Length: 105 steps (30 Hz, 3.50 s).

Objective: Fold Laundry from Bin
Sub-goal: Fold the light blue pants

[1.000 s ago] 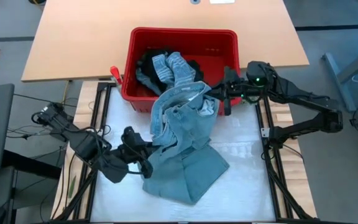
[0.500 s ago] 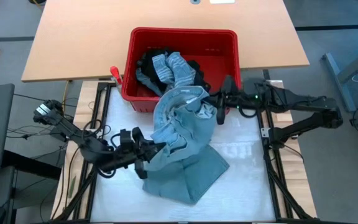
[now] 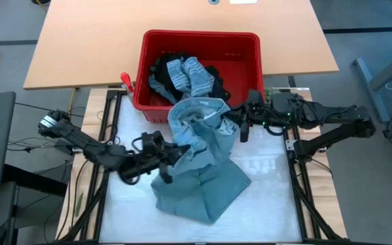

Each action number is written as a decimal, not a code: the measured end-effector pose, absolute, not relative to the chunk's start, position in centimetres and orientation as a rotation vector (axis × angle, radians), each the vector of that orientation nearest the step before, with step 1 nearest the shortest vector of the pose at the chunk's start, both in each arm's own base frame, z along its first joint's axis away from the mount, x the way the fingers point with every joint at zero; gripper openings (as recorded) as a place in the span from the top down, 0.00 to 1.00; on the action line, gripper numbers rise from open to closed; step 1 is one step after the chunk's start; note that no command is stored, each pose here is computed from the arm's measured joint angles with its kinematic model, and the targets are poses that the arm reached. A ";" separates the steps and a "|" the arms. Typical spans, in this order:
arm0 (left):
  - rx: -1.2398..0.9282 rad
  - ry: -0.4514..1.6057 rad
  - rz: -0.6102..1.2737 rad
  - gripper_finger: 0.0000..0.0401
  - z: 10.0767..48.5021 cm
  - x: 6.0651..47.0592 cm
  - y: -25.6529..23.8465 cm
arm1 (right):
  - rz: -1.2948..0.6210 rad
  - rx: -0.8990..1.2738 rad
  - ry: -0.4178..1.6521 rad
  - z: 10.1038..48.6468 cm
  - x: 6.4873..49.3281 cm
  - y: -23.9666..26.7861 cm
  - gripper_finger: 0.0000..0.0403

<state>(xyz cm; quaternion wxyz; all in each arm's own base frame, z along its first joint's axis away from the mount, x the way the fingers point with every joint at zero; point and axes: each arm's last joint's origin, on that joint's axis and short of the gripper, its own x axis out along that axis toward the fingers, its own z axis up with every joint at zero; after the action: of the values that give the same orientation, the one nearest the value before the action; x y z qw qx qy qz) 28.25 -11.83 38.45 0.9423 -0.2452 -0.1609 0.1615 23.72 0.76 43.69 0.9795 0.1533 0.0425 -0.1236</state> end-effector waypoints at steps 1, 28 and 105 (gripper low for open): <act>-0.495 -0.322 0.345 1.00 38.1 28.7 -11.6 | -0.244 0.330 0.076 43.8 23.7 0.9 0.91; -0.421 -0.166 0.405 1.00 39.4 26.3 -5.3 | -0.352 0.289 0.300 42.9 23.6 -0.4 0.91; -0.387 0.258 0.604 1.00 39.8 38.8 -4.2 | -0.106 0.376 0.471 40.5 27.5 1.5 0.35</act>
<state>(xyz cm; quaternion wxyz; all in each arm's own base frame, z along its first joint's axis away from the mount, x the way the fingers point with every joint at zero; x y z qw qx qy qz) 38.79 -4.22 39.78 0.9283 -0.1887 0.1259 0.2946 27.55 1.48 40.47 0.9536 0.1849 0.2319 -0.0524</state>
